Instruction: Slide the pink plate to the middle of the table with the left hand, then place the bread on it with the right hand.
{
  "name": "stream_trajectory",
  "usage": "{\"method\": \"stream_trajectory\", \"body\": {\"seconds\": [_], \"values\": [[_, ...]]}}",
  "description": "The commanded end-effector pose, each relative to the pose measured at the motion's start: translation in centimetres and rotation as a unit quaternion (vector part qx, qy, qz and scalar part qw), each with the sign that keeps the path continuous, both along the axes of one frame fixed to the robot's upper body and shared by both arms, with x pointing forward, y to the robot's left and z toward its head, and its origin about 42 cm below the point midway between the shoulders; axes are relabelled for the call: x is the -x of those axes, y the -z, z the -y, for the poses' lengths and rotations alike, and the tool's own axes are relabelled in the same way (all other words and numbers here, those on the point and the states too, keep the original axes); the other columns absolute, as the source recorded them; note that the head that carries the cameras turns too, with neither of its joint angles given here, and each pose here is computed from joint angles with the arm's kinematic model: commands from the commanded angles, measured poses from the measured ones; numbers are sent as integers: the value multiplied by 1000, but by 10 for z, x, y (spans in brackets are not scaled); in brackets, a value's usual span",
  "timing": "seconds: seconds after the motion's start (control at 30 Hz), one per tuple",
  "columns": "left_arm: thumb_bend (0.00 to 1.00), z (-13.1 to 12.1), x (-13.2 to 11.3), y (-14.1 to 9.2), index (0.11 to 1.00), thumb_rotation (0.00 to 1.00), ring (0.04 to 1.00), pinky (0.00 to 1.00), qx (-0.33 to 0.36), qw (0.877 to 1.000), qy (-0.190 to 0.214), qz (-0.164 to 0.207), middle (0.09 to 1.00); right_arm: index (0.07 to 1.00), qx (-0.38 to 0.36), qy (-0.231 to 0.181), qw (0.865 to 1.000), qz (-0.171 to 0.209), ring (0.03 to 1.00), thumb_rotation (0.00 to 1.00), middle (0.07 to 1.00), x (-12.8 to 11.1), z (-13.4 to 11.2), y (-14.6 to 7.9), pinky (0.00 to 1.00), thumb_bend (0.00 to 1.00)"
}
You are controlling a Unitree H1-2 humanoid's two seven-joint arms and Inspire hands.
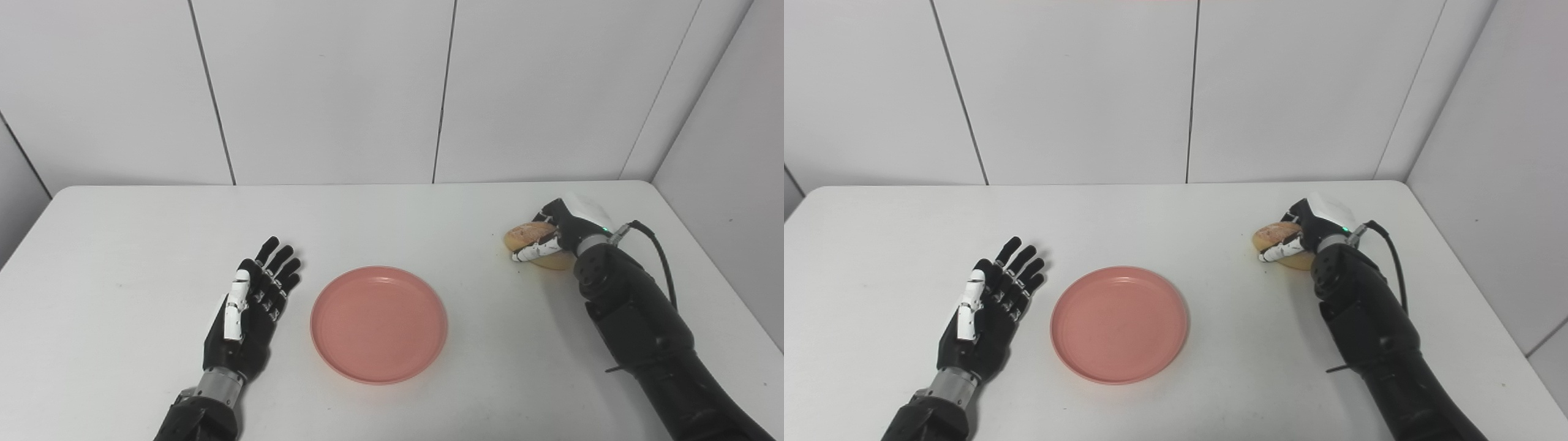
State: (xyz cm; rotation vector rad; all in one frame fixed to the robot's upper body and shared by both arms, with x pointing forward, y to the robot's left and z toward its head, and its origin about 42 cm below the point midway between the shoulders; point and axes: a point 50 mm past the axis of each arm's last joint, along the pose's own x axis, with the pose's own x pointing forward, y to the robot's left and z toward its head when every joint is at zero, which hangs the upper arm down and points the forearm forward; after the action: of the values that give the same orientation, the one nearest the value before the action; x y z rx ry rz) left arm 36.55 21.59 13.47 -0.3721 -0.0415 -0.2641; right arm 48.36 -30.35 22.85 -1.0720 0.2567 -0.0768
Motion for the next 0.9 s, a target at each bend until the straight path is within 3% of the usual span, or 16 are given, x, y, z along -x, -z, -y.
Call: {"method": "stream_trajectory", "body": {"seconds": [0.0, 0.33, 0.63, 0.87], "values": [[363, -1, 12, 26, 919, 1000, 928, 969, -2, 998, -6, -61, 932, 445, 14, -3, 999, 42, 392, 151, 449, -3, 4, -31, 336, 519], [363, 2, 13, 24, 926, 1000, 930, 969, -2, 998, -5, -62, 934, 471, 0, -37, 994, 103, 384, 154, 442, 16, -14, -65, 323, 523], [374, 9, 15, 24, 926, 1000, 929, 965, -5, 998, -6, -61, 931, 507, -15, -95, 986, 139, 405, 140, 459, 36, -53, -92, 348, 522], [381, 17, 17, 22, 915, 1000, 924, 954, -11, 998, -11, -60, 923, 508, -14, -155, 976, 151, 403, 143, 457, 50, -93, -99, 342, 537]]}}
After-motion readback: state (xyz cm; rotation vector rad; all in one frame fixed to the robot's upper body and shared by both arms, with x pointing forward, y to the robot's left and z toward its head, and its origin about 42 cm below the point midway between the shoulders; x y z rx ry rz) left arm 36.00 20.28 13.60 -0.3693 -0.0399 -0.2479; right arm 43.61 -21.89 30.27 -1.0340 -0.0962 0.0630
